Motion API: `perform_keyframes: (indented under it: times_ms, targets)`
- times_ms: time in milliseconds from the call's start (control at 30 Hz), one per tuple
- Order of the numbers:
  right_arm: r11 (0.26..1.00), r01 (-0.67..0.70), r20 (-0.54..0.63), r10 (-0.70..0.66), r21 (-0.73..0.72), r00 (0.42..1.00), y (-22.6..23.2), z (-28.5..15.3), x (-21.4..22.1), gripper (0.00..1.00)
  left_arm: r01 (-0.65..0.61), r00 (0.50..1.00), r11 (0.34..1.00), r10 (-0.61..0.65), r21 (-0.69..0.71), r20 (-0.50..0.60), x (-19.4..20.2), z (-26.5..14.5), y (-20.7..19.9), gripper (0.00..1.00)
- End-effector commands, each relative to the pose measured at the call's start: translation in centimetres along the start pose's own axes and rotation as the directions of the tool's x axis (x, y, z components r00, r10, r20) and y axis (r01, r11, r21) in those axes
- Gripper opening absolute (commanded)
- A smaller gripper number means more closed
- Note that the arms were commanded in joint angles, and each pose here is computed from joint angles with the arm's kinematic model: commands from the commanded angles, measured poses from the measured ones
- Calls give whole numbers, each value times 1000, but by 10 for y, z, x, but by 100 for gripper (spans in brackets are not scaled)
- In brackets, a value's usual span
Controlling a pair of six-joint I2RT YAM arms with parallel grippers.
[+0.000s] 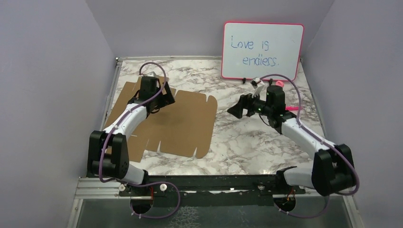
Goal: Fold the paper box
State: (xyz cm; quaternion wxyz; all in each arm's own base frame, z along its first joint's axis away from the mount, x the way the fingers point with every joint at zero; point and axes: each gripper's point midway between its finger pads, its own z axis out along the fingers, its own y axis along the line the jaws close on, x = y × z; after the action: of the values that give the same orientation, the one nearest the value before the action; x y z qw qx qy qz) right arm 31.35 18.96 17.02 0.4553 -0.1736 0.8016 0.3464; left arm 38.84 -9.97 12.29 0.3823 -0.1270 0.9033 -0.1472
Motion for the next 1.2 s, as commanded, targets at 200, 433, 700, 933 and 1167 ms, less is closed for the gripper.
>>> perform_keyframes:
  times_ms: [200, 433, 700, 933, 1167]
  targets:
    - [979, -106, -49, 99, -176, 994, -15, 85, -14, 84, 91, 996, 987, -94, -134, -11, 26, -9, 46, 99]
    - [975, -145, -118, 126, -169, 985, -43, 138, -1, 72, 131, 990, 980, -137, -150, -36, 46, -4, 53, 99]
    - [968, -198, -201, 165, -155, 966, -58, 180, 23, 66, 182, 980, 973, -192, -138, -57, 66, 4, 56, 99]
    - [965, -226, -247, 190, -129, 950, -65, 196, 40, 64, 194, 977, 972, -203, -132, -65, 73, 6, 57, 99]
    - [961, -245, -276, 202, -131, 940, -65, 202, 51, 60, 201, 975, 971, -211, -133, -65, 79, 8, 60, 99]
